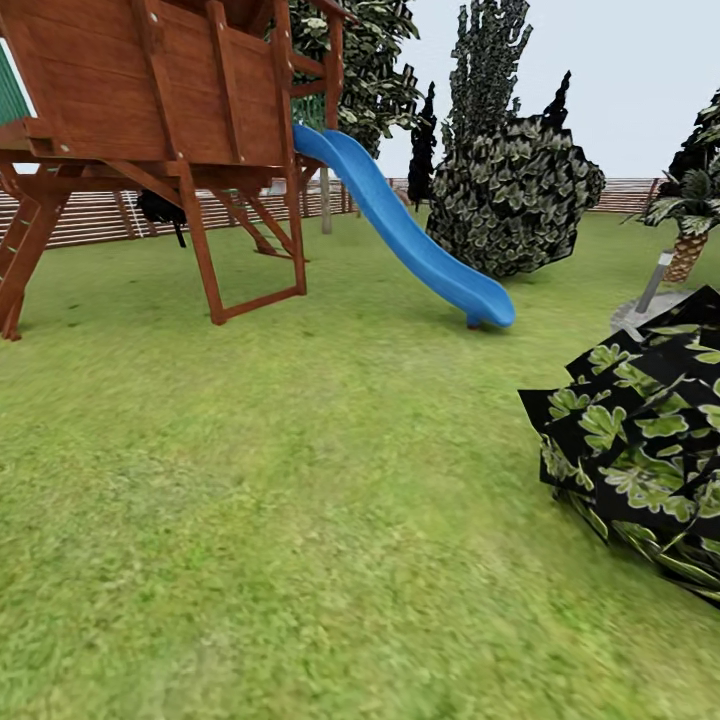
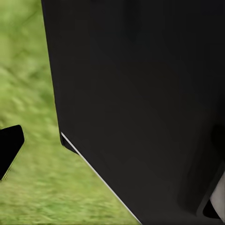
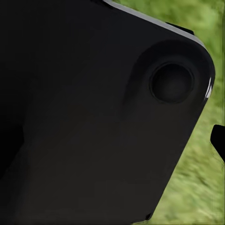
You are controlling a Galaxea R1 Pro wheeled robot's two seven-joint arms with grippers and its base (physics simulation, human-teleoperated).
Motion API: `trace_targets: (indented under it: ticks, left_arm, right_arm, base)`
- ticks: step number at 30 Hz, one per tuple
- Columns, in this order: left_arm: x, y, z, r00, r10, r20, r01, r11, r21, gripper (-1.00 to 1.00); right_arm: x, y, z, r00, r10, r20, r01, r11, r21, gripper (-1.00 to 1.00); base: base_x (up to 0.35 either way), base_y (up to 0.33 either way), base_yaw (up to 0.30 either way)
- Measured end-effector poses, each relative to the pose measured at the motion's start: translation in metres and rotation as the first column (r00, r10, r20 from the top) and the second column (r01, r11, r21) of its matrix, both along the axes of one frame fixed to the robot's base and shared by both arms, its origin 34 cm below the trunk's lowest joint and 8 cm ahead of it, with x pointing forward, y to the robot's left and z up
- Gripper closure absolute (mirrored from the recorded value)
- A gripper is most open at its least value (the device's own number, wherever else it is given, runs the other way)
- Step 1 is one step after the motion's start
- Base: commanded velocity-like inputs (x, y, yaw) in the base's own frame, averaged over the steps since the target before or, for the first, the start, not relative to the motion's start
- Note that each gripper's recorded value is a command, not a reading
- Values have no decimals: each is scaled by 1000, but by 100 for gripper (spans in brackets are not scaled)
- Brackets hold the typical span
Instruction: Take the three Easter eggs out of the wicker basket on the lawn in the garden, then place them on the lawn next to a single tree (choose any tree) so that all three eggs are next to the same tree and none are left in the basket.
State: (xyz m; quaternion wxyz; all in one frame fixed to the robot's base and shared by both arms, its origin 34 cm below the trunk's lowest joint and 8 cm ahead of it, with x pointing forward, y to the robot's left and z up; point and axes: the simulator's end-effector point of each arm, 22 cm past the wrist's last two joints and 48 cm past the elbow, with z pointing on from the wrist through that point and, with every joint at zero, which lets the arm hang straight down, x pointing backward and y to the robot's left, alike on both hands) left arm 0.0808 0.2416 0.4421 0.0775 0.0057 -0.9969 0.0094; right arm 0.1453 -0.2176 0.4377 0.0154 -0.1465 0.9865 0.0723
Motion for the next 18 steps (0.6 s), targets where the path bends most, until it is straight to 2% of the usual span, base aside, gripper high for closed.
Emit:
trace_targets:
  ticks: [18]
  left_arm:
    - [0, 0, 0, 1000, 0, 0, 0, 1000, 1, -100]
  right_arm:
    - [0, -1, 0, 1000, 2, 1, -2, 1000, -1, -100]
  base:
    - [317, 103, 0]
